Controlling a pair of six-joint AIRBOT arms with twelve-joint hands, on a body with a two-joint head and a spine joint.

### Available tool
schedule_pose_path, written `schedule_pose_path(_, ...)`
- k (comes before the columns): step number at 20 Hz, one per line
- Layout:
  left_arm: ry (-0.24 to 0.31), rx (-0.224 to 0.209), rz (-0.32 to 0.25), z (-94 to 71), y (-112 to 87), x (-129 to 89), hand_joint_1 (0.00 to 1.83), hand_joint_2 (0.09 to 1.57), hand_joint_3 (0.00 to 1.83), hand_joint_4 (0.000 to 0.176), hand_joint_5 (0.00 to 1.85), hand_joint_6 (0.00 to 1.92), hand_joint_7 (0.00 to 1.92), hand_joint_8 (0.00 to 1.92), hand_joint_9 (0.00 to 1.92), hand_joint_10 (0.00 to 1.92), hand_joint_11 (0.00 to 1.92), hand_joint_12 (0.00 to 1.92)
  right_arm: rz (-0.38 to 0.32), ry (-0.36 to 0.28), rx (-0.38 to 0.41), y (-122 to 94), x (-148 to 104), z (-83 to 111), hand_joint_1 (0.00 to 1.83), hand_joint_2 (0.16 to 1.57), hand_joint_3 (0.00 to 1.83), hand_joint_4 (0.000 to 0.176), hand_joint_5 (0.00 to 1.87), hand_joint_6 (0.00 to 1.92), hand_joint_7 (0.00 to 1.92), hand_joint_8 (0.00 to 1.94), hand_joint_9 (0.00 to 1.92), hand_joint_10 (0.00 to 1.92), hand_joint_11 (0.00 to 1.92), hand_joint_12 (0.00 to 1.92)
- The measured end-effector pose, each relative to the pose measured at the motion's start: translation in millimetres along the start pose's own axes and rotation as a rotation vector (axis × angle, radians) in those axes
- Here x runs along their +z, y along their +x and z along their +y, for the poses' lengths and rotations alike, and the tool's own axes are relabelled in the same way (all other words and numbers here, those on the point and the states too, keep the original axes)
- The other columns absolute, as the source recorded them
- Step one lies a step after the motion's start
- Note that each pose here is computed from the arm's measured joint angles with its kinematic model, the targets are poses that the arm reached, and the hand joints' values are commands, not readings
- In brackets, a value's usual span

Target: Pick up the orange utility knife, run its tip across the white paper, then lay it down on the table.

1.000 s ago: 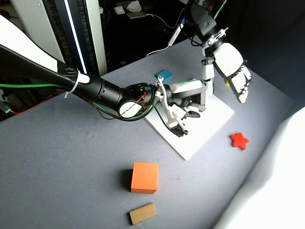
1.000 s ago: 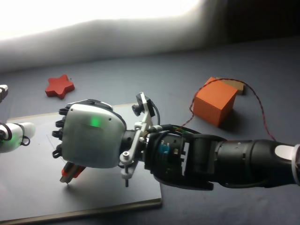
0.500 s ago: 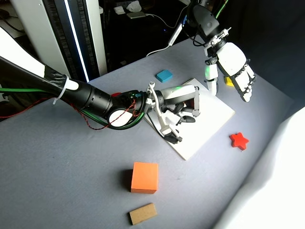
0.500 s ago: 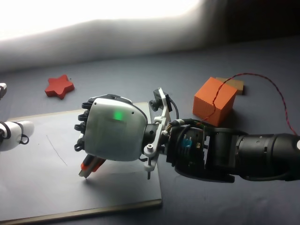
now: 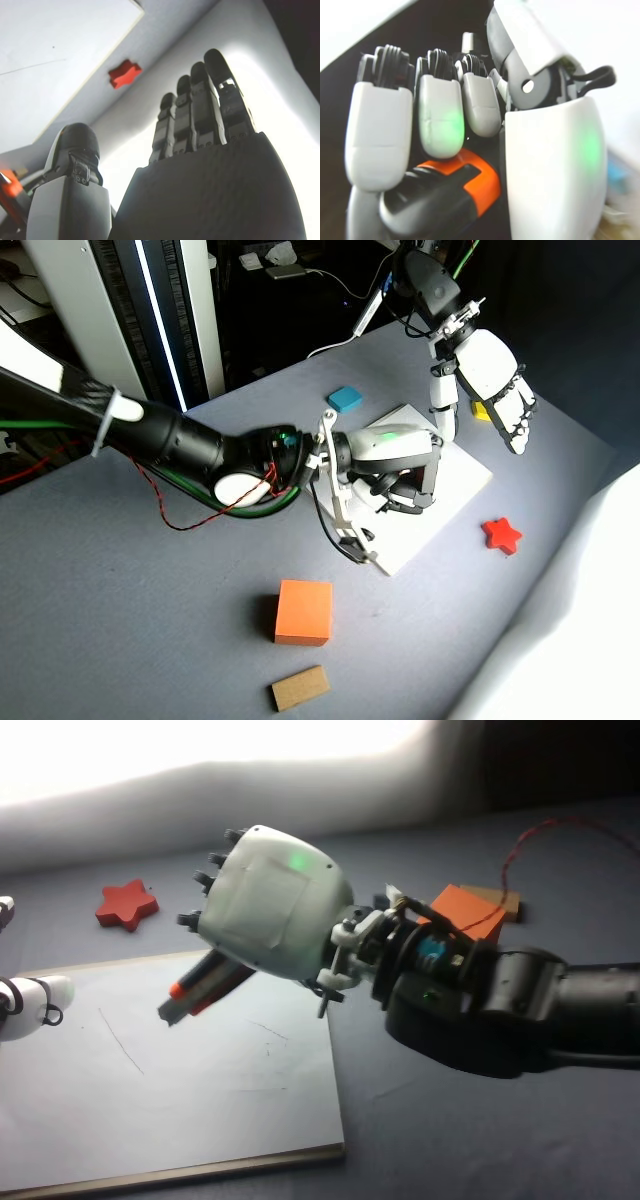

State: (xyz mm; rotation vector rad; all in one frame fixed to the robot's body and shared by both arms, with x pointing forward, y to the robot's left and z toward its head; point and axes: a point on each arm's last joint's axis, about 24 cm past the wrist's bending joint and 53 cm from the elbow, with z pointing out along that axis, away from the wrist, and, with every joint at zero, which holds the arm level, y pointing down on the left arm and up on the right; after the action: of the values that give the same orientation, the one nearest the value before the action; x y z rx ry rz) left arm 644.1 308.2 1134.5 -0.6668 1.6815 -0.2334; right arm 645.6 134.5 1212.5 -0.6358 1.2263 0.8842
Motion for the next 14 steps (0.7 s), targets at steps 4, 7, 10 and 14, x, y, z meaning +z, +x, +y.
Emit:
schedule_pose_path(4,0.033,0.033,0.044,-13.9,11.9,-2.6,0.19,1.28,0.0,0.047,0.05,0.0,0.15,0.0,0.2,0.0,0.0,0.94,0.322,0.126,0.279,23.4,-60.1,-23.7,1.46,1.09,0.45,0.176,1.4,1.92,1.65,1.94,1.76,1.92,1.83,1.92)
schedule_pose_path(7,0.087,0.054,0.112,-34.5,31.0,-8.2,0.21,1.27,0.0,0.048,0.07,0.0,0.18,0.0,0.22,0.0,0.0,0.94,0.417,0.132,0.324,25.3,-74.7,-22.9,1.46,1.09,0.45,0.176,1.41,1.92,1.66,1.94,1.77,1.92,1.84,1.92)
schedule_pose_path(10,0.135,0.048,0.162,-53.2,47.9,-17.7,0.21,1.28,0.0,0.048,0.06,0.0,0.16,0.0,0.21,0.0,0.0,0.93,0.528,0.134,0.33,50.6,-92.2,-21.4,1.46,1.1,0.46,0.176,1.4,1.92,1.65,1.94,1.76,1.92,1.83,1.92)
schedule_pose_path(14,0.176,0.033,0.204,-71.4,63.2,-29.0,0.21,1.28,0.0,0.046,0.06,0.0,0.16,0.0,0.22,0.0,0.0,0.96,0.629,0.164,0.302,82.9,-118.2,-35.5,1.47,1.09,0.46,0.176,1.39,1.92,1.64,1.94,1.75,1.92,1.82,1.92)
